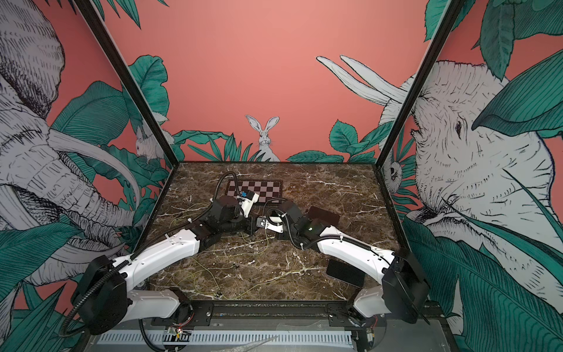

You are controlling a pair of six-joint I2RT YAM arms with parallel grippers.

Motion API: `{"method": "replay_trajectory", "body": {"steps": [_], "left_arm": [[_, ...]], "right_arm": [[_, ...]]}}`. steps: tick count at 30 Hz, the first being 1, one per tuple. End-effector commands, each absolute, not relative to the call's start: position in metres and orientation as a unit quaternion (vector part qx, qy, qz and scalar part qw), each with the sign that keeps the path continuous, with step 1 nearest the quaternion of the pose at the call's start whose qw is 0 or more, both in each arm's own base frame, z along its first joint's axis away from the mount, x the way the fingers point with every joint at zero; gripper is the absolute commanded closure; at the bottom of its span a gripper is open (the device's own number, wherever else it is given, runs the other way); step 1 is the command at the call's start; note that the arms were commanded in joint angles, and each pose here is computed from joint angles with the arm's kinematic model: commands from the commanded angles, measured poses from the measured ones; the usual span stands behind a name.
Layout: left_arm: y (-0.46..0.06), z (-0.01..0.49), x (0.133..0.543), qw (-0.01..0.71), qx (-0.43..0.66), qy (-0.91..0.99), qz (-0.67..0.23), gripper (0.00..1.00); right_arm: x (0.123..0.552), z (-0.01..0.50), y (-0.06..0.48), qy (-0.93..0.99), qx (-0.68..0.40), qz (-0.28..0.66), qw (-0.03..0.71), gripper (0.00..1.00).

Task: Plug wired earphones into phones
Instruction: Insert the wired earphone into the phone.

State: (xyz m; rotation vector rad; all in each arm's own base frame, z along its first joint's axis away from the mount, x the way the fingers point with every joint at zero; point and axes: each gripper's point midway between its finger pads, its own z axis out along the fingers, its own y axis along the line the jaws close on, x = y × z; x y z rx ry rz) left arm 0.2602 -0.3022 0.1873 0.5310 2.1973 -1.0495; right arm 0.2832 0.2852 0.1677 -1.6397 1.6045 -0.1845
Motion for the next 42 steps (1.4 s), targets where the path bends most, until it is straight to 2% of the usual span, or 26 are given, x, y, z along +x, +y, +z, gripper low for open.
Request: {"method": "replay_trajectory", "body": {"steps": [1,14,27,30,37,42], "left_arm": [[-0.315,0.201,0.246,0.321,0.221,0.814,-0.431,1.0],[-0.321,0.195,0.245,0.298,0.222,0.819,-0.437,1.0],[-0.316,0.21,0.244,0.329,0.241,0.805,-0.431,1.0],[-0.316,0.211,0.243,0.331,0.246,0.803,-0.431,0.94],[-0.315,0.214,0.243,0.339,0.254,0.799,-0.427,0.7],[-0.314,0.215,0.243,0.341,0.256,0.798,-0.425,0.6]], "right_arm": [[0.28,0.234,0.326,0.579,-0.618,-0.026,0.531,0.39],[0.269,0.252,0.328,0.559,-0.611,0.002,0.56,0.39],[0.271,0.224,0.304,0.586,-0.622,-0.033,0.518,0.39],[0.274,0.217,0.293,0.6,-0.619,-0.041,0.505,0.39],[0.28,0.192,0.268,0.63,-0.617,-0.057,0.468,0.39],[0.283,0.177,0.253,0.646,-0.616,-0.064,0.447,0.39]]}}
